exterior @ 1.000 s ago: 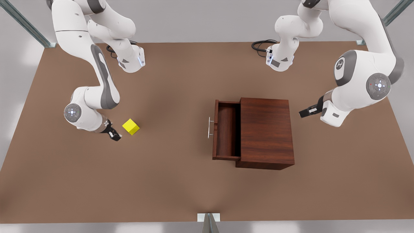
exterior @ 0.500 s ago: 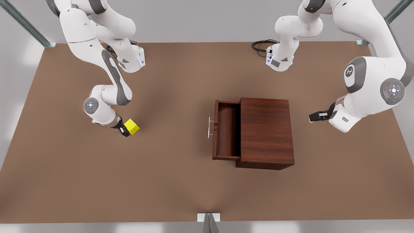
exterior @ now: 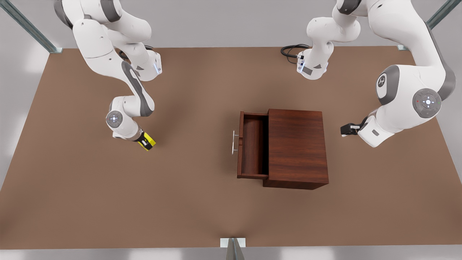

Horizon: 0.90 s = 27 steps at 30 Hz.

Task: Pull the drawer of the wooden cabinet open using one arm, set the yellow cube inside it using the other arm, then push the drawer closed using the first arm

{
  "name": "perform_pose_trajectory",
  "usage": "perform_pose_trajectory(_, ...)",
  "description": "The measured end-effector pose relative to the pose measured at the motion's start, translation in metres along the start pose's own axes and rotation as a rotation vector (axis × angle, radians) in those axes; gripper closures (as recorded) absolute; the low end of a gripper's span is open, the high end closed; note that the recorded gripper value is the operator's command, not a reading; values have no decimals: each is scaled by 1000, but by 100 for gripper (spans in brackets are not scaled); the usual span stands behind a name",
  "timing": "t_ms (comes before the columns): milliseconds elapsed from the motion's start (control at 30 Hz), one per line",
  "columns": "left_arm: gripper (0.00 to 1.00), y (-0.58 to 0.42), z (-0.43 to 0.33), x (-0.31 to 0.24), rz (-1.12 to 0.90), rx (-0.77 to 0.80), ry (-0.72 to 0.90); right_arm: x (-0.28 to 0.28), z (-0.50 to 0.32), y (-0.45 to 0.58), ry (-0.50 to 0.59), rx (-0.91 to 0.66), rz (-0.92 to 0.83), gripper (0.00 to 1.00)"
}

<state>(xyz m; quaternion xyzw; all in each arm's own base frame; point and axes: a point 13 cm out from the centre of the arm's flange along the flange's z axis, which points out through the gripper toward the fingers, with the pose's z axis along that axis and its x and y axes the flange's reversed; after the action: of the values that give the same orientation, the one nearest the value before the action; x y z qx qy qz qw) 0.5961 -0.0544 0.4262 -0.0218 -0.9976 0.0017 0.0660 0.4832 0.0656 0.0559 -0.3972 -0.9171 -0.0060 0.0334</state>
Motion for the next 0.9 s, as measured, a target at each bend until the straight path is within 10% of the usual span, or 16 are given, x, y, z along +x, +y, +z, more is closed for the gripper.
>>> perform_pose_trajectory(33, 0, 0, 0, 0, 5, -1, 0, 0, 2, 0, -2, 3, -5, 0)
perform_pose_trajectory(133, 0, 0, 1, -1, 19, -3, -1, -2, 4, 0, -8, 5, -15, 46)
perform_pose_trajectory(233, 0, 0, 1, -1, 32, -4, -3, -4, 1, 2, -16, -7, -20, 63)
perform_pose_trajectory(600, 0, 10, -13, 43, 39, -7, 116, -29, -235, 157, -117, -226, -92, 64)
perform_pose_trajectory(900, 0, 16, -11, 56, 38, -6, 167, 159, -289, 339, 21, -222, -96, 63)
